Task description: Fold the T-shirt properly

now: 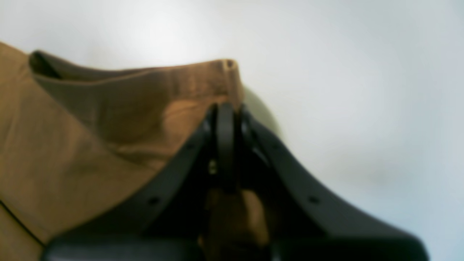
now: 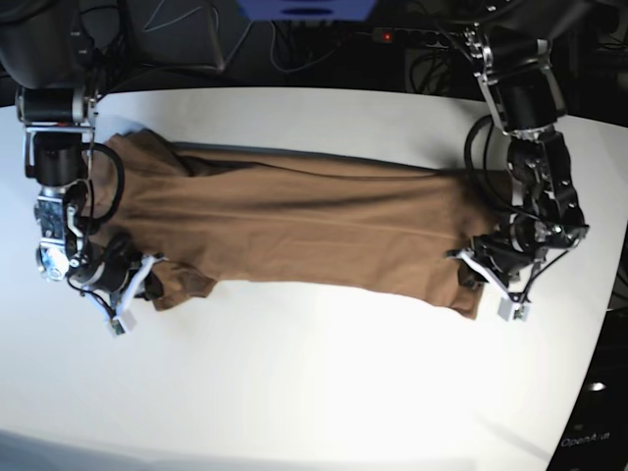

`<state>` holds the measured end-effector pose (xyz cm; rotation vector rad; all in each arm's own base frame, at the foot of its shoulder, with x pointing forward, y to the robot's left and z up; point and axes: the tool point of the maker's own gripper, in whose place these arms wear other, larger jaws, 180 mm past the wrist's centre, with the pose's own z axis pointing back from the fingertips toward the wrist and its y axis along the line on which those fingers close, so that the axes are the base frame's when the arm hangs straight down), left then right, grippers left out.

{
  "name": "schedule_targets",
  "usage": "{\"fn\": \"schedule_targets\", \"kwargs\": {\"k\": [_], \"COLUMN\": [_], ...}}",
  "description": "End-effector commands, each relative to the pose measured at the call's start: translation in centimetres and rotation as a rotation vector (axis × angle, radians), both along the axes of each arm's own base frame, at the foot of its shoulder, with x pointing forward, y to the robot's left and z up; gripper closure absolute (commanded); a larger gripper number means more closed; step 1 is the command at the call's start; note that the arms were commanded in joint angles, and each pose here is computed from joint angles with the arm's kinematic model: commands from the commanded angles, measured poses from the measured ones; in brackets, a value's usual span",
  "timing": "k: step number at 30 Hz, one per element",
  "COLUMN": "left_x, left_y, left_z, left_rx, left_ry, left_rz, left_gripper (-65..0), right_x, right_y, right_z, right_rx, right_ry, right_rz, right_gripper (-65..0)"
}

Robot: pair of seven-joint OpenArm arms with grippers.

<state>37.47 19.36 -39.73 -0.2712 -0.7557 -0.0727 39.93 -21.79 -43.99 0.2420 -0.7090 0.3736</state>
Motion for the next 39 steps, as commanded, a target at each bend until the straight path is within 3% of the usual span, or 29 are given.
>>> {"fn": "schedule_targets", "kwargs": {"k": [1, 11, 20, 23, 28, 34, 39], "left_x": [1.5, 0.2, 4.4, 5.1, 5.5, 5.9, 6.6], "left_y": [0.5, 1.0, 2.4, 3.9, 5.4, 4.8, 2.6], "left_z": [2.5, 2.5, 3.3, 3.9, 3.3, 1.6, -0.6], "left_rx": [0.004, -0.055, -0.1, -0.099, -0.134, -0.165, -0.129], "left_ry": [-0.083, -0.092, -0.079, -0.084, -0.054, -0.011, 0.044], "left_rz": [0.002, 0.011, 0.054, 0.08, 0.172, 0.176, 0.113], "left_gripper": [-3.9, -3.9, -4.5, -14.0, -41.7, -44.1, -44.1], "right_x": [-0.7, -2.9, -2.6, -2.6, -2.5, -2.2, -2.1], "right_y": [-0.9, -0.5, -0.5, -0.5, -0.5, -0.5, -0.5], "right_z": [-0.4, 1.8, 2.1, 2.1, 2.2, 2.5, 2.5], "right_rx": [-0.051, -0.151, -0.157, -0.158, -0.159, -0.159, -0.16], "right_ry": [0.031, -0.047, -0.051, -0.051, -0.056, -0.061, -0.062], "right_rz": [0.017, 0.109, 0.115, 0.115, 0.116, 0.114, 0.114], "right_gripper": [-0.9, -0.9, -0.9, -0.9, -0.9, -0.9, -0.9]}}
